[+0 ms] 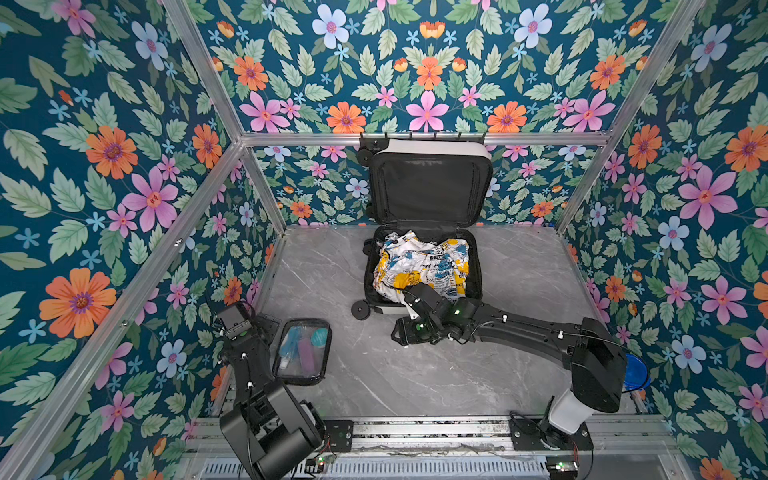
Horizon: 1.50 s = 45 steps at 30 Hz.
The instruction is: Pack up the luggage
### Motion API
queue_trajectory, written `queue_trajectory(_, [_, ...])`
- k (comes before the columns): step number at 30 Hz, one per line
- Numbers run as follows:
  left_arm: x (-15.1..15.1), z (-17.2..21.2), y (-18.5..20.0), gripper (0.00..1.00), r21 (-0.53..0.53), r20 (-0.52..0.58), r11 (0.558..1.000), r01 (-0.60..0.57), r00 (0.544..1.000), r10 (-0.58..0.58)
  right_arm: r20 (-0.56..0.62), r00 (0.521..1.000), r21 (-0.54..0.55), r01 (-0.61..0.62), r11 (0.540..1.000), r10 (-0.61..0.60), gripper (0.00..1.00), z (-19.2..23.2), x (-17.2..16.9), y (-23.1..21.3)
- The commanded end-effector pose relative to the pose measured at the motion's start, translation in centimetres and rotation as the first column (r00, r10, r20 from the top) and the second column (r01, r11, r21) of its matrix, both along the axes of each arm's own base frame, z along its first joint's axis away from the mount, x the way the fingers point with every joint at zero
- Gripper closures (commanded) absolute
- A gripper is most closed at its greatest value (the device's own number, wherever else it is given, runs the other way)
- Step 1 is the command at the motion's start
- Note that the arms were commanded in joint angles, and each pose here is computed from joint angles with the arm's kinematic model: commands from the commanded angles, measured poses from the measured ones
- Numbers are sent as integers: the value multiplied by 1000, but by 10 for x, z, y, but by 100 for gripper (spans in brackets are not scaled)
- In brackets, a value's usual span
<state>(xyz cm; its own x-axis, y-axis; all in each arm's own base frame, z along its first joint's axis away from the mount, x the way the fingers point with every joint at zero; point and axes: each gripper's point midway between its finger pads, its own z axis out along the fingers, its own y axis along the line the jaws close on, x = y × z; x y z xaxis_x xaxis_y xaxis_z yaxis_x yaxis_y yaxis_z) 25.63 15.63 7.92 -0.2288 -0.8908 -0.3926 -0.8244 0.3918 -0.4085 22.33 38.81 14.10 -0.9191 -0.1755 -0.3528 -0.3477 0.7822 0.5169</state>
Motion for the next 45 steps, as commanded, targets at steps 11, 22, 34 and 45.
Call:
queue_trajectory(11, [-26,-24,-54,25,-84,35,993,83,996,-81,25,1000,26,-6,1000,6,47,5,15,2])
queue_trajectory(22, [-68,-14,-113,24,-193,89,966,173,983,-159,37,999,28,-3,1000,2,47,7,23,1])
queue_trajectory(34, [-66,0,-155,28,-267,130,896,355,934,-332,-11,999,61,43,997,-43,47,0,34,-2])
queue_trajectory(45, [-30,75,-109,24,20,135,933,360,923,-360,-45,998,110,38,993,-33,46,4,35,13])
